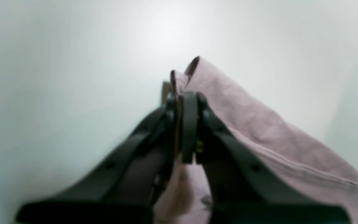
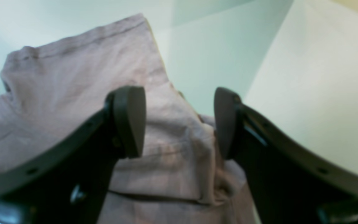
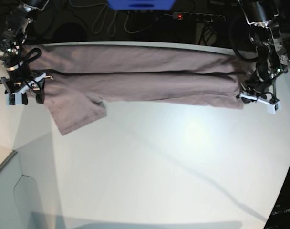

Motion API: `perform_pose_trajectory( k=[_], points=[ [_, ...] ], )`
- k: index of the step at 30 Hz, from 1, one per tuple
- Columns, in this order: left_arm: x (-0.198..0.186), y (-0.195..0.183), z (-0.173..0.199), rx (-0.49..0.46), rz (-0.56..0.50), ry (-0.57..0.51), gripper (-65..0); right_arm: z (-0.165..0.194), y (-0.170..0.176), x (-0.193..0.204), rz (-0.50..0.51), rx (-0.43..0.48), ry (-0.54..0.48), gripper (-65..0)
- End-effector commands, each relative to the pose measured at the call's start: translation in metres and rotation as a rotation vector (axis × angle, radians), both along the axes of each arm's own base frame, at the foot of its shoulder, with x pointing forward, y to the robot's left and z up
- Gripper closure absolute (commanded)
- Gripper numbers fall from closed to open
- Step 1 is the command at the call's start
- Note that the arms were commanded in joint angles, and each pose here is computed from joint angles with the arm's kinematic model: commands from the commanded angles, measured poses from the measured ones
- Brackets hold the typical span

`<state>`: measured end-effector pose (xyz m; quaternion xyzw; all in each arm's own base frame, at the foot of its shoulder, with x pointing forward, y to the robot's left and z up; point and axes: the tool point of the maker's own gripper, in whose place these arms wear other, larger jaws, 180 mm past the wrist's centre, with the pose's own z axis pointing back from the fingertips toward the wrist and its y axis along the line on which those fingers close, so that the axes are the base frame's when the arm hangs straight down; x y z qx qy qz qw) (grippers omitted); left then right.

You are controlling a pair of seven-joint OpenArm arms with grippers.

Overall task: Layout the t-shirt on the table in an organized manner, then fold the t-shirt properly
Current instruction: 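Lower the folded edge with both grippers and hold it in place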

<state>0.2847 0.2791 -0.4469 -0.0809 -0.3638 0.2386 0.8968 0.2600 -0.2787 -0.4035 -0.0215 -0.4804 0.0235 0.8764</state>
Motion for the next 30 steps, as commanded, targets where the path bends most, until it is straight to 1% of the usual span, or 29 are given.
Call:
perform_pose_trajectory(
  k=[1, 14, 16, 18, 20, 22, 30],
  points=[
    [0.0097, 0.0061, 0.0147, 0.017, -0.001, -0.050, -0.2, 0.0160, -0.0070, 0.0082, -0.001, -0.018, -0.057, -35.3],
    [0.0082, 0.0054, 0.0125, 0.013, 0.000, -0.045, -0.6, 0.0175, -0.0080, 0.0098, 0.001, -0.023, -0.060, -35.3],
    [0.0077, 0.0050, 0.0122, 0.013, 0.001, -0.044, -4.4, 0.0175, -0.0080, 0.0098, 0.001, -0.023, -0.060, -35.3],
    [0.0074, 0.0050, 0.0117, 0.012, 0.002, -0.043, -10.6, 0.0179, -0.0080, 0.0104, 0.001, -0.023, -0.062, -35.3],
    [0.0072, 0.0050, 0.0112, 0.011, 0.002, -0.041, -14.7, 0.0179, -0.0080, 0.0104, 0.001, -0.023, -0.062, -35.3],
    [0.0073, 0.0045, 0.0111, 0.011, 0.000, -0.041, -15.4, 0.0179, -0.0080, 0.0104, 0.001, -0.023, -0.062, -35.3],
    [0.0078, 0.0018, 0.0099, 0.008, -0.005, -0.039, -15.2, 0.0229, -0.0080, 0.0174, 0.001, -0.023, -0.080, -35.3]
  ],
)
